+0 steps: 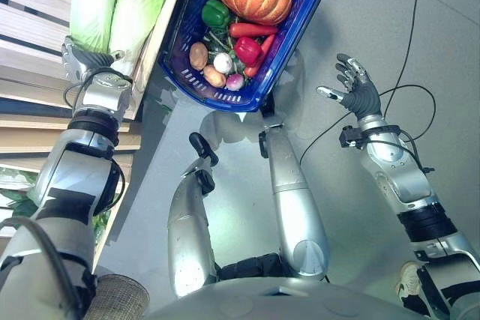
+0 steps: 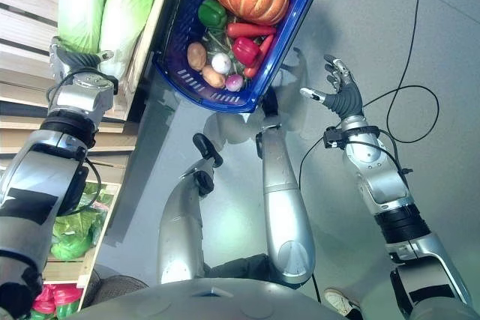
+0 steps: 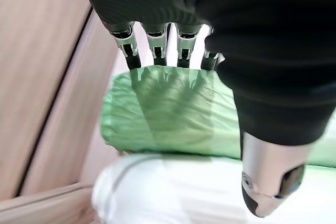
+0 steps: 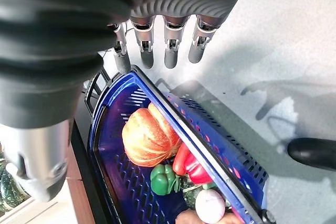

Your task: Pick up fruits and vegetables into the basket

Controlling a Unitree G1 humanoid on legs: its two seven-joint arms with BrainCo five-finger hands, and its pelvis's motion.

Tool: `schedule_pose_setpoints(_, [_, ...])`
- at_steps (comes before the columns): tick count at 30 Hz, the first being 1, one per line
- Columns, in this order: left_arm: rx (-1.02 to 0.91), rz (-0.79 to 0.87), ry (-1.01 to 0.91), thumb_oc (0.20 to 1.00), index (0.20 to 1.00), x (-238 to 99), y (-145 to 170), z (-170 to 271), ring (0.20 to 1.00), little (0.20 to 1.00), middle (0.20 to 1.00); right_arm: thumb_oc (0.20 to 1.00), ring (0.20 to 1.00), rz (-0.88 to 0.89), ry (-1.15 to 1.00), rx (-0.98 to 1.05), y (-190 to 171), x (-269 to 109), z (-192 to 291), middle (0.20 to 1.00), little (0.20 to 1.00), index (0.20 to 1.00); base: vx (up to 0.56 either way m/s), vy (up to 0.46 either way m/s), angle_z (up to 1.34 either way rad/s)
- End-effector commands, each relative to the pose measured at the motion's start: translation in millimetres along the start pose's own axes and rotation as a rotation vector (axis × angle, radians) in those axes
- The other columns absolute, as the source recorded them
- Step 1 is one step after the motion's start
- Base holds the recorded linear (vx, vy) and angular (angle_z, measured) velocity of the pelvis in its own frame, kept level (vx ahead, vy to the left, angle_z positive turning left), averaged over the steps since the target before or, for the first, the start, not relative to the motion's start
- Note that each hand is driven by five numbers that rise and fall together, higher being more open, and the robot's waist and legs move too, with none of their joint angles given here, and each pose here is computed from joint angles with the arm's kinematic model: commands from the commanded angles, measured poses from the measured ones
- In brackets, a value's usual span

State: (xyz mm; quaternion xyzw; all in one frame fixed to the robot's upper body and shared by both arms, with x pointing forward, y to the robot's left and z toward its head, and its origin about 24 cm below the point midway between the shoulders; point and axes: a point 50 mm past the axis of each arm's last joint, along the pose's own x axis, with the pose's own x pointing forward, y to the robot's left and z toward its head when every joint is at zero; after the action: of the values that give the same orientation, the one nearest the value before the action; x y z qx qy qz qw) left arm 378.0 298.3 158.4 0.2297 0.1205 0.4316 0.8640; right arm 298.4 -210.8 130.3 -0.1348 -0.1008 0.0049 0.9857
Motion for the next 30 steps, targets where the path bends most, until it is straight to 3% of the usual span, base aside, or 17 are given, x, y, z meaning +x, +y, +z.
schedule_pose_setpoints(1, [0.003,0.135,0.163,1.0,1.0,19,33,-43,1.0,1.0,1.0,1.0,1.0,0.024,-0.029,0.034,6,-7,6,1.0,1.0,1.0,0.01,0.044,0.0])
schedule_pose_setpoints(20, [-0.158,0.402,0.042,1.0,1.0,19,57,-3,1.0,1.0,1.0,1.0,1.0,0.02,-0.021,0.061,7,-7,4,1.0,1.0,1.0,0.01,0.014,-0.01])
schedule_pose_setpoints(30, [-0.303,0.488,-0.136,1.0,1.0,13,68,37,1.0,1.0,1.0,1.0,1.0,0.032,-0.012,0.078,10,-11,0,1.0,1.0,1.0,0.0,0.0,0.0])
